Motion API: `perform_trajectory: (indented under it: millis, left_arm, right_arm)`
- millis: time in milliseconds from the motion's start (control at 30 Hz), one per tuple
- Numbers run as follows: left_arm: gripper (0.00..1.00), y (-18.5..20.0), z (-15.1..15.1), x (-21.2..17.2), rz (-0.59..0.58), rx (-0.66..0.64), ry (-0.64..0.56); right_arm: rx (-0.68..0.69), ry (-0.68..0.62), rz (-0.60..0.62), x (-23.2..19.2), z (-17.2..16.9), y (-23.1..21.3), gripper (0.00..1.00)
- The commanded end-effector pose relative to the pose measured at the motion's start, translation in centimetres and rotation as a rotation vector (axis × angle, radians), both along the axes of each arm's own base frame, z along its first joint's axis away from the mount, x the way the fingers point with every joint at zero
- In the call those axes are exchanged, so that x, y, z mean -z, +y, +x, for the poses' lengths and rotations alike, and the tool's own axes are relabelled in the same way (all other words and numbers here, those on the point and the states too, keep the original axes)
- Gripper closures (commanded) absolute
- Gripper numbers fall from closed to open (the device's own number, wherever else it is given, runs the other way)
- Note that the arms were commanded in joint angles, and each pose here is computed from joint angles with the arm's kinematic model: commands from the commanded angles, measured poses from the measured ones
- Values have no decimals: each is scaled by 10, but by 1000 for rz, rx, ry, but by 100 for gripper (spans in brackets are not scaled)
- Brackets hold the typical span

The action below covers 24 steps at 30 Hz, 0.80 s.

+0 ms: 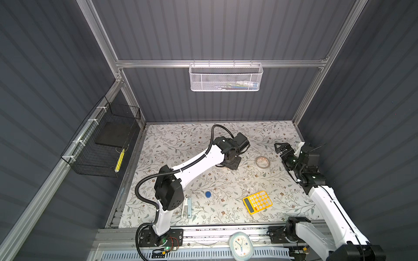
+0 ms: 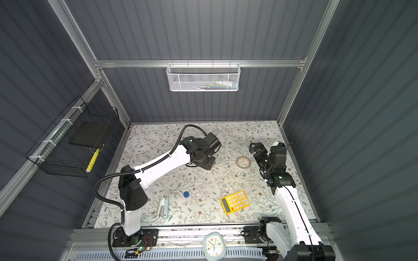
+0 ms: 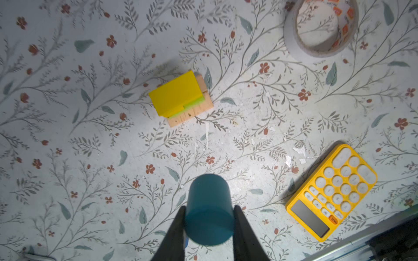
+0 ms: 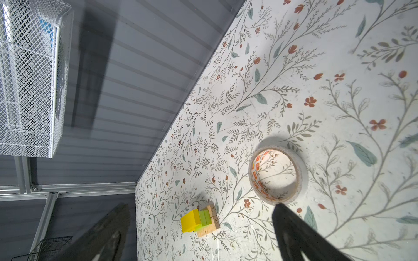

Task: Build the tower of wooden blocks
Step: 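Lift the teal cylinder with the left gripper and carry it over the tower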

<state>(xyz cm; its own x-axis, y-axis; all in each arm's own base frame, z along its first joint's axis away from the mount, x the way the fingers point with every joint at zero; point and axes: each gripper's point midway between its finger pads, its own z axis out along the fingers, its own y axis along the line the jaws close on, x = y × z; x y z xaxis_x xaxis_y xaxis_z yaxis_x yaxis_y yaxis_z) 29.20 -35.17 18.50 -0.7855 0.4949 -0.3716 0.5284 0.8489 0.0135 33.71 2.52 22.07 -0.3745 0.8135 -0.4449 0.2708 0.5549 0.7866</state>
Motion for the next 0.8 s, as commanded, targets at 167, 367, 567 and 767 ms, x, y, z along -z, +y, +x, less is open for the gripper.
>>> perform_trajectory:
  millis: [167, 367, 567, 767]
  left_arm:
    - [80, 6, 24, 11, 113, 69, 41]
    - [80, 7, 43, 19, 93, 58, 68]
    - [79, 6, 53, 31, 87, 50, 85]
    - [79, 0, 61, 41, 74, 50, 104]
  right_arm:
    - [-35, -17, 11, -3, 11, 5, 1]
    - [-37, -13, 14, 0, 15, 4, 1]
    - [-56, -12, 22, 0, 19, 6, 1]
    - [-63, -3, 25, 3, 21, 7, 1]
